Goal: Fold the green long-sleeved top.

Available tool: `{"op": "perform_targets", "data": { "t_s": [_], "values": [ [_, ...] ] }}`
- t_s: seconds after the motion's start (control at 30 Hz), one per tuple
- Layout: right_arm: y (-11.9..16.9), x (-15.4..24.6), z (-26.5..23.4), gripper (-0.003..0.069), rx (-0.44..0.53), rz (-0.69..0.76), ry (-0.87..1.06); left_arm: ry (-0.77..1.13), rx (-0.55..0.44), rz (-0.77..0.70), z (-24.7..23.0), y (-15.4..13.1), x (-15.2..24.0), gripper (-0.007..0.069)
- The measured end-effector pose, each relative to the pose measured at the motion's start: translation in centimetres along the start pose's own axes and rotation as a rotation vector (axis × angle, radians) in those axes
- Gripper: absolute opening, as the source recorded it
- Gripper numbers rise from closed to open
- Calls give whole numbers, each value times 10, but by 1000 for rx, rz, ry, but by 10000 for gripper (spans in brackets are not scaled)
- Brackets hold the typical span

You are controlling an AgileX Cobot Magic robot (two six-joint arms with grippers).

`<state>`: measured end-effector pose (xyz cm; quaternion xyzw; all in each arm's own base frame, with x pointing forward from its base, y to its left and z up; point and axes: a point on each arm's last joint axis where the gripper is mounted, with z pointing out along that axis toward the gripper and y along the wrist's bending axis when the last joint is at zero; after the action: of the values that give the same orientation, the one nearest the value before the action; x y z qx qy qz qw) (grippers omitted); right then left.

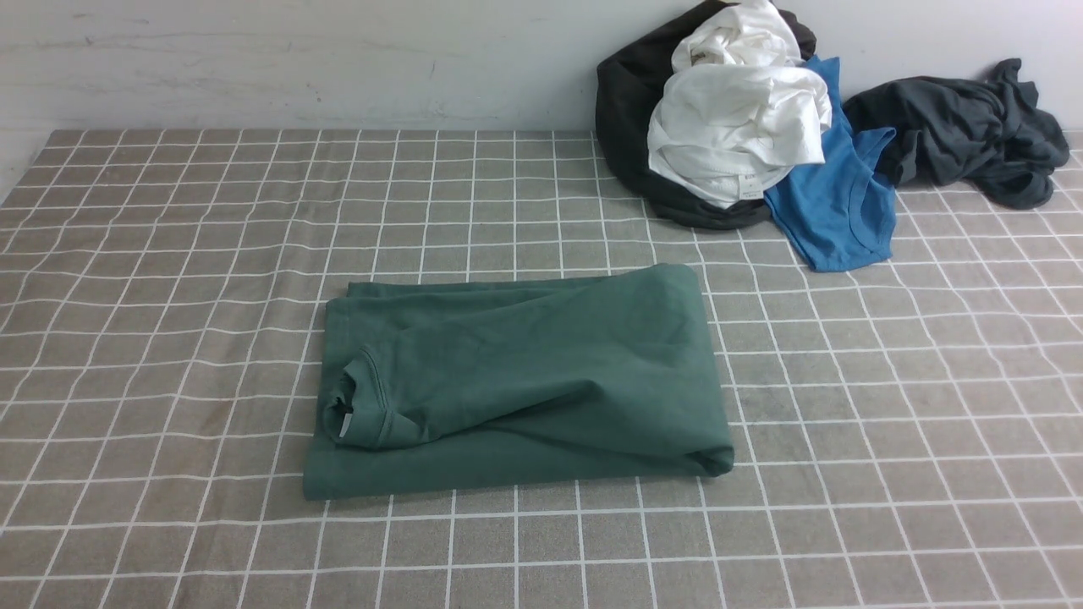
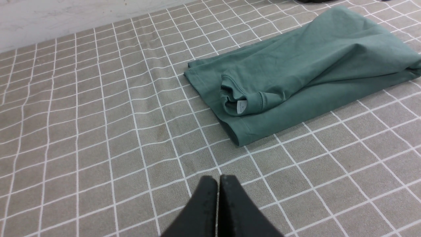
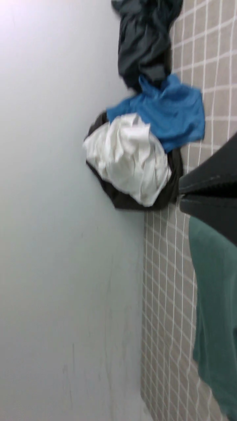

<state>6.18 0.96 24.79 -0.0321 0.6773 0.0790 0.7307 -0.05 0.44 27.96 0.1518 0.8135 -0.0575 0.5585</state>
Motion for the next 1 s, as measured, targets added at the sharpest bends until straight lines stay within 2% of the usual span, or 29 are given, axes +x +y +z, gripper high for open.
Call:
{"op": "perform_targets", "data": {
  "t_s": [0.1,0.23,0.43,0.67,1.0],
  "values": [
    [-13,38,-9,-15,182,-10,29,0,0,0,0,0,0,-8],
    [-18,51,-12,-15,263,-2,102,0,1,-1,0,0,0,-8],
    [-19,63,-14,-15,278,16,236,0,0,0,0,0,0,-8],
    [-19,64,-15,-15,280,18,245,0,0,0,0,0,0,-8],
    [-15,64,-14,-15,211,15,250,0,0,0,0,0,0,-8]
  ]
}}
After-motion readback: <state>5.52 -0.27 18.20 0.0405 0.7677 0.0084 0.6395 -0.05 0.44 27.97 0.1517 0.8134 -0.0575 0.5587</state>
